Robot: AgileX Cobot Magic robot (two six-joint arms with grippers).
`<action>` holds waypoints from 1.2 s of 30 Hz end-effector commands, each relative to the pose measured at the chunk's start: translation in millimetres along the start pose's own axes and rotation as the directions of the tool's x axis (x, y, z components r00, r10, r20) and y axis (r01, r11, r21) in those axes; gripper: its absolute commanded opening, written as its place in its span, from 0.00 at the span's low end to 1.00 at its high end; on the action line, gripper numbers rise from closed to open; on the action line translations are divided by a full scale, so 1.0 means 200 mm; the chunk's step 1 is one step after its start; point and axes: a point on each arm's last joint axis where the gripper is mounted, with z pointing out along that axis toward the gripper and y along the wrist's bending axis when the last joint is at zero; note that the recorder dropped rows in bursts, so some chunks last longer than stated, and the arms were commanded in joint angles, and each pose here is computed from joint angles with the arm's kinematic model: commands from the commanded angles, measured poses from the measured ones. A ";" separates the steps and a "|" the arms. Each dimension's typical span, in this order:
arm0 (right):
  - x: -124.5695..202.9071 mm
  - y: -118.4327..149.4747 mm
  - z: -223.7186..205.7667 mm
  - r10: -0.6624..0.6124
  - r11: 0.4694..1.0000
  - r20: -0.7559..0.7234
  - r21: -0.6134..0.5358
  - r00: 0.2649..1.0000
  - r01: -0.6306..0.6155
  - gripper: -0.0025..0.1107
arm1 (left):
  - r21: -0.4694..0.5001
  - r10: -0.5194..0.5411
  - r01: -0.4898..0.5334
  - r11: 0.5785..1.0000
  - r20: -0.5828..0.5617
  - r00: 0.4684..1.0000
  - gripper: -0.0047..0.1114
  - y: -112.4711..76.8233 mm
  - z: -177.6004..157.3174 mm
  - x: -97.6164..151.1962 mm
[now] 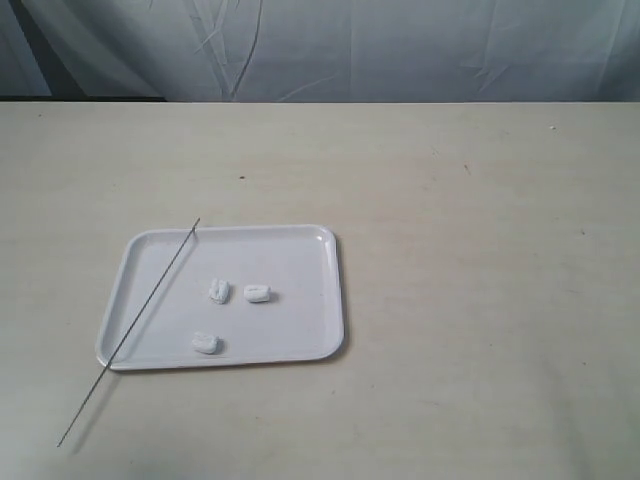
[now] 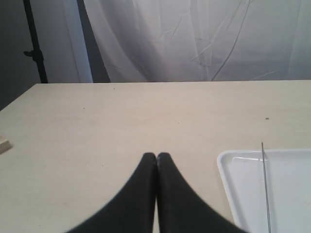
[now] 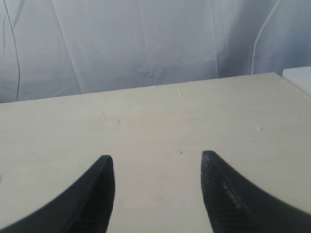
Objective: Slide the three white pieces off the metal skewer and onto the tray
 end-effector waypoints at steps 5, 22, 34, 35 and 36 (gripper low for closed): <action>0.03 0.01 0.00 -0.024 0.999 -0.028 -0.030 0.999 0.023 0.47 | 0.003 -0.007 0.007 1.000 -0.092 0.996 0.04 0.00 0.00 0.05; 0.03 0.00 0.00 -0.135 0.991 -0.029 -0.029 0.990 0.134 0.47 | 0.003 -0.007 0.007 1.000 -0.090 0.996 0.04 0.00 0.00 0.04; 0.03 0.01 0.00 -0.117 0.993 -0.030 -0.034 0.993 0.116 0.47 | 0.003 -0.005 0.005 1.000 -0.090 0.996 0.04 0.00 0.00 0.04; 0.03 0.01 0.00 -0.117 0.993 -0.030 -0.034 0.993 0.116 0.47 | 0.003 -0.005 0.005 1.000 -0.090 0.996 0.04 0.00 0.00 0.04; 0.03 0.01 0.00 -0.117 0.993 -0.030 -0.034 0.993 0.116 0.47 | 0.003 -0.005 0.005 1.000 -0.090 0.996 0.04 0.00 0.00 0.04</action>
